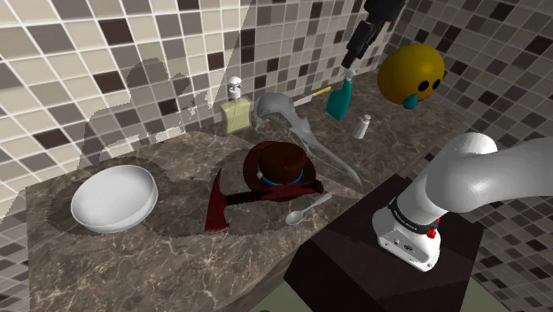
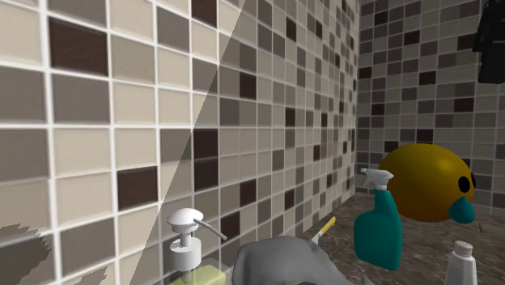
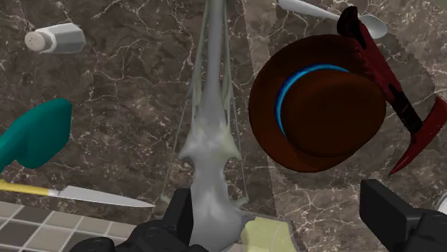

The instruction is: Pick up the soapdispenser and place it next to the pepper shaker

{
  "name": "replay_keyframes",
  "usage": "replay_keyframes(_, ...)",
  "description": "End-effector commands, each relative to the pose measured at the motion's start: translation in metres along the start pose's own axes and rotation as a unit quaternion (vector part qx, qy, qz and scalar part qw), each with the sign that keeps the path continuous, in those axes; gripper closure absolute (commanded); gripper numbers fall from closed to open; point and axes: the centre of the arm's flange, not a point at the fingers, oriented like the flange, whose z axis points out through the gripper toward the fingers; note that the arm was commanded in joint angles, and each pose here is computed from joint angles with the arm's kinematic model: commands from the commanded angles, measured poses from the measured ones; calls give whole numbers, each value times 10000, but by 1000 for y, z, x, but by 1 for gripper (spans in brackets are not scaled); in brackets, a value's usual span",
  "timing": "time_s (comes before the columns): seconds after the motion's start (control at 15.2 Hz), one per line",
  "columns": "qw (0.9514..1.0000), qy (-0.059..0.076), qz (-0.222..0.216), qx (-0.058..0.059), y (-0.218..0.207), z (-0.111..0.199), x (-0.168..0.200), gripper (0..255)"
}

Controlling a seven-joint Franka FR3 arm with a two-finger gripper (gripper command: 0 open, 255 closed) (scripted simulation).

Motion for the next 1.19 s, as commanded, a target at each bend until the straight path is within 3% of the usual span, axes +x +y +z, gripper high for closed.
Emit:
replay_keyframes(0.0, 10000, 0, 0, 0, 0, 0, 0, 0)
replay_keyframes(1.12, 9991, -205, 312, 190, -23, 122, 193, 0)
